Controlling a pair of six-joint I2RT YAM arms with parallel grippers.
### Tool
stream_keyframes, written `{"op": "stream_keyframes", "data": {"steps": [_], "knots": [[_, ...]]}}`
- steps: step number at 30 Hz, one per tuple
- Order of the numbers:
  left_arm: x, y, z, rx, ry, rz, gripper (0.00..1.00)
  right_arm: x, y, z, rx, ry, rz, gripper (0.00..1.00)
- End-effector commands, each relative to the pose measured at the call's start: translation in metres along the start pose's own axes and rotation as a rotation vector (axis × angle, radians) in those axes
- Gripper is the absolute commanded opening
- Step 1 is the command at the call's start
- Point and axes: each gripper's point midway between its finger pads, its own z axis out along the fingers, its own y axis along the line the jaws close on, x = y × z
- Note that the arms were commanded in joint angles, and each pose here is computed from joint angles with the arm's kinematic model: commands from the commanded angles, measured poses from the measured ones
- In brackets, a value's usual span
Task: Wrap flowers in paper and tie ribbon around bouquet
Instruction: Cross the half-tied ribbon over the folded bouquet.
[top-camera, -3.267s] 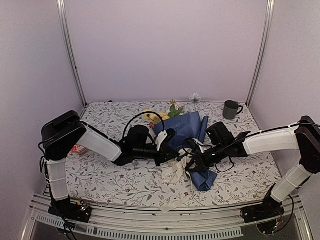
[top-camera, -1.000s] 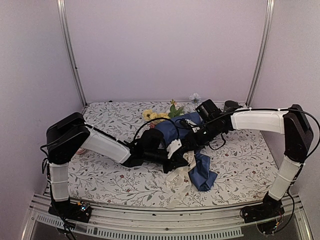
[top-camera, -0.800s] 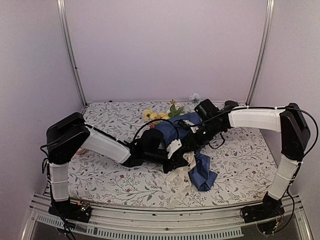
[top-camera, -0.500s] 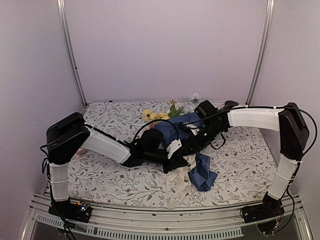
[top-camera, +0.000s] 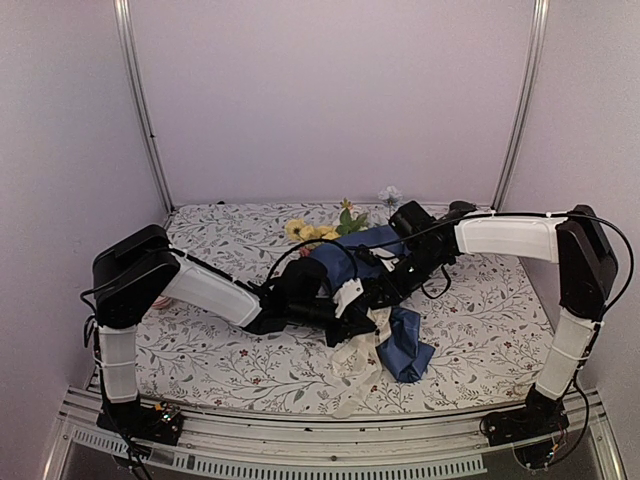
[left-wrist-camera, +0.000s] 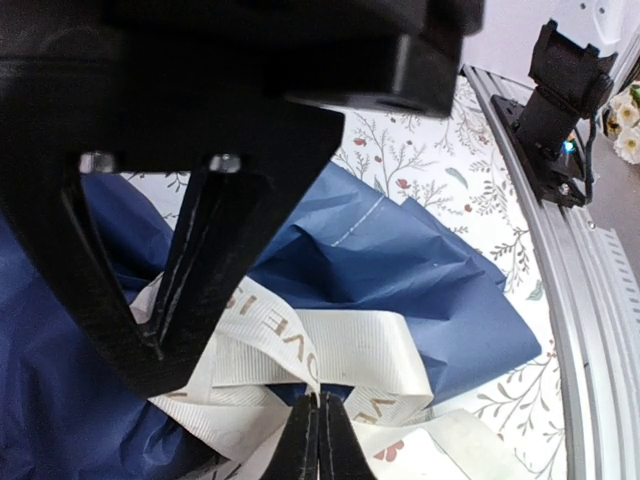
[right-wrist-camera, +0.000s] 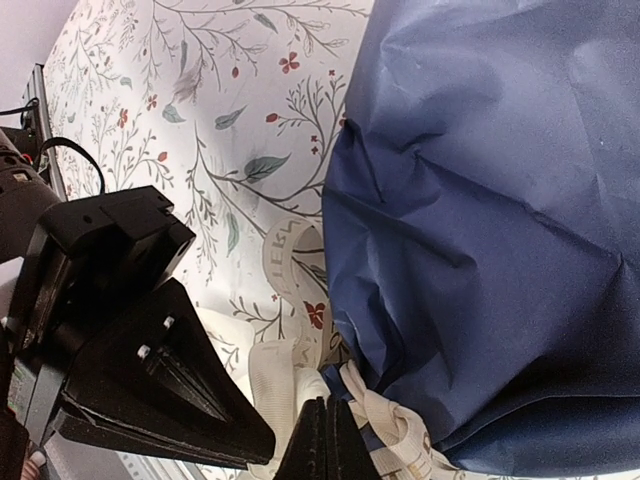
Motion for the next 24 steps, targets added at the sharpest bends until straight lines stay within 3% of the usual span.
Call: {"op": "stream_keyframes", "data": {"steps": [1, 3, 6, 8, 14, 24], "knots": [[-0.001, 0.001, 0.004, -0.001, 0.003, 0.002, 0.01, -0.009, 0.007, -0.003, -0.024, -0.034, -0.019, 0.0], [-0.002, 0.0, 0.002, -0.002, -0.002, 0.005, 0.1, -0.013, 0.008, -0.006, -0.024, -0.051, -0.021, 0.0], [-0.011, -0.004, -0.009, -0.008, -0.041, 0.035, 0.32, -0.019, 0.007, -0.009, -0.013, -0.075, -0.015, 0.0], [-0.027, -0.007, -0.022, -0.022, -0.088, 0.074, 0.38, -0.022, 0.006, -0.01, -0.012, -0.085, -0.012, 0.0], [-0.023, -0.005, -0.042, -0.083, -0.004, 0.051, 0.44, -0.026, 0.0, -0.012, -0.006, -0.106, 0.008, 0.0], [0.066, -0.018, -0.064, -0.165, 0.322, -0.145, 0.56, -0.034, -0.003, -0.017, -0.013, -0.147, 0.046, 0.0]]}}
